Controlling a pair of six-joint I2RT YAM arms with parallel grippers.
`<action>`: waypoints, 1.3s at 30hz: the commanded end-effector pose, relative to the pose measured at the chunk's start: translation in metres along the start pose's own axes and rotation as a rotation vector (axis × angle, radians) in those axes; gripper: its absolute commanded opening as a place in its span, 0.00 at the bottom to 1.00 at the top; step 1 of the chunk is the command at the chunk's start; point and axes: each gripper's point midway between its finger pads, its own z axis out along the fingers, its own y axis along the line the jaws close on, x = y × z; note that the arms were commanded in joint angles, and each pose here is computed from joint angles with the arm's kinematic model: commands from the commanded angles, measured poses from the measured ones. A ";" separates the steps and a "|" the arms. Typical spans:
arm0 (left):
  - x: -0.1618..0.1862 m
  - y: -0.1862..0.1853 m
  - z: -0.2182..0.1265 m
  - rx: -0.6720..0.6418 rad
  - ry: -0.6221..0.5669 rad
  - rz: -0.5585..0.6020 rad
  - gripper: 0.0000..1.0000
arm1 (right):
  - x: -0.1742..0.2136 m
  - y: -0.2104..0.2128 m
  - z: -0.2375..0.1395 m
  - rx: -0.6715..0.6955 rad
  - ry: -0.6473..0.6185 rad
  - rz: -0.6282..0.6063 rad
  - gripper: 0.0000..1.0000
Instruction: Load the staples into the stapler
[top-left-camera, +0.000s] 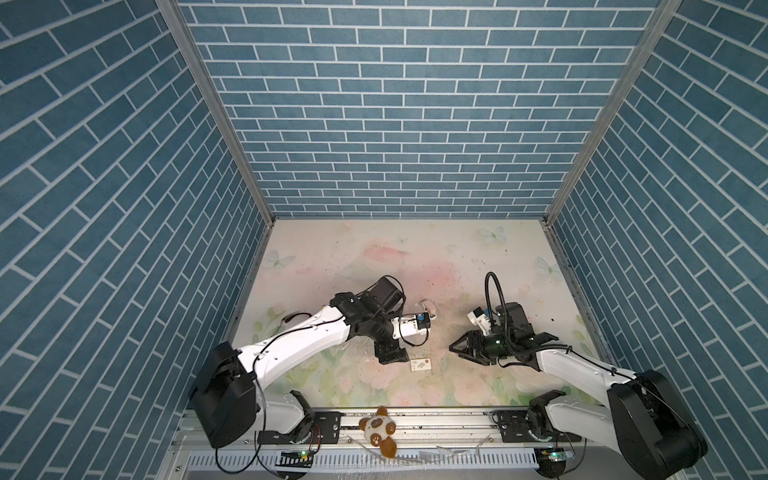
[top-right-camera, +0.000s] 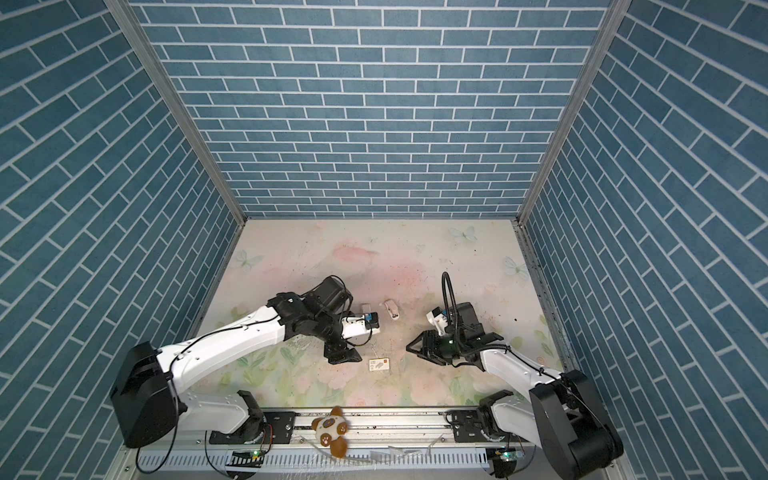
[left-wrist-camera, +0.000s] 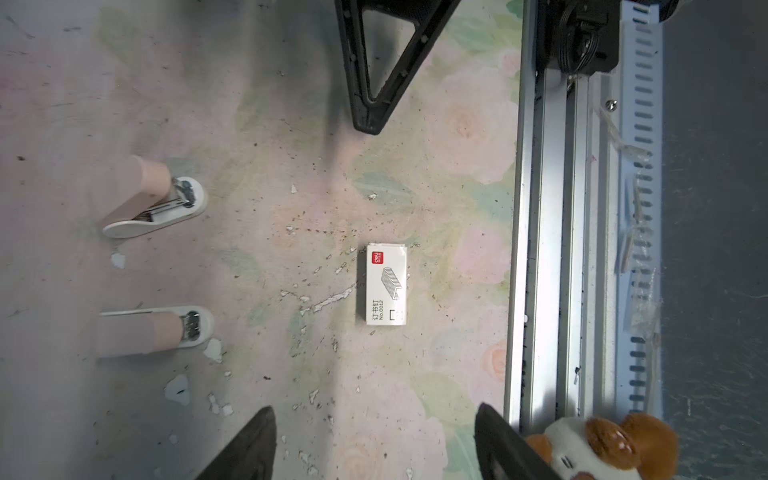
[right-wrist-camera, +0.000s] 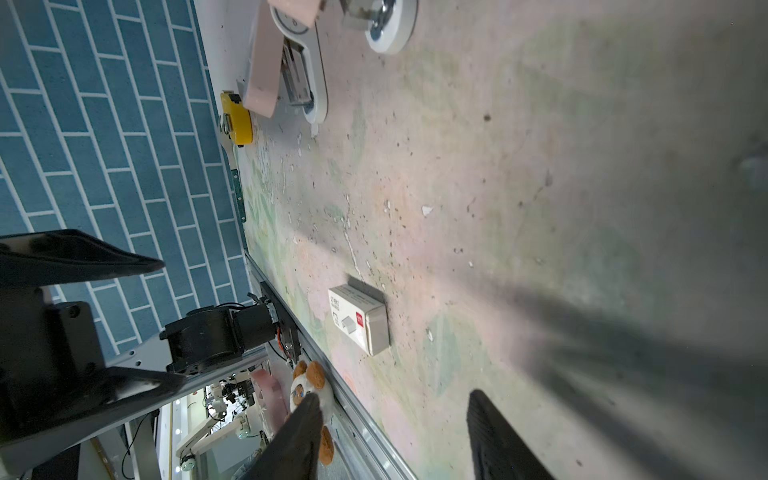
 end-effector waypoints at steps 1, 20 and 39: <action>-0.003 -0.002 0.021 -0.003 0.004 0.012 0.72 | -0.002 0.010 0.001 -0.058 -0.026 0.010 0.55; 0.014 -0.006 0.083 -0.019 0.022 0.043 0.61 | 0.009 0.009 0.017 -0.088 0.042 0.019 0.43; 0.028 -0.003 0.094 -0.055 0.055 0.039 0.58 | 0.015 0.019 0.043 -0.116 0.107 -0.014 0.38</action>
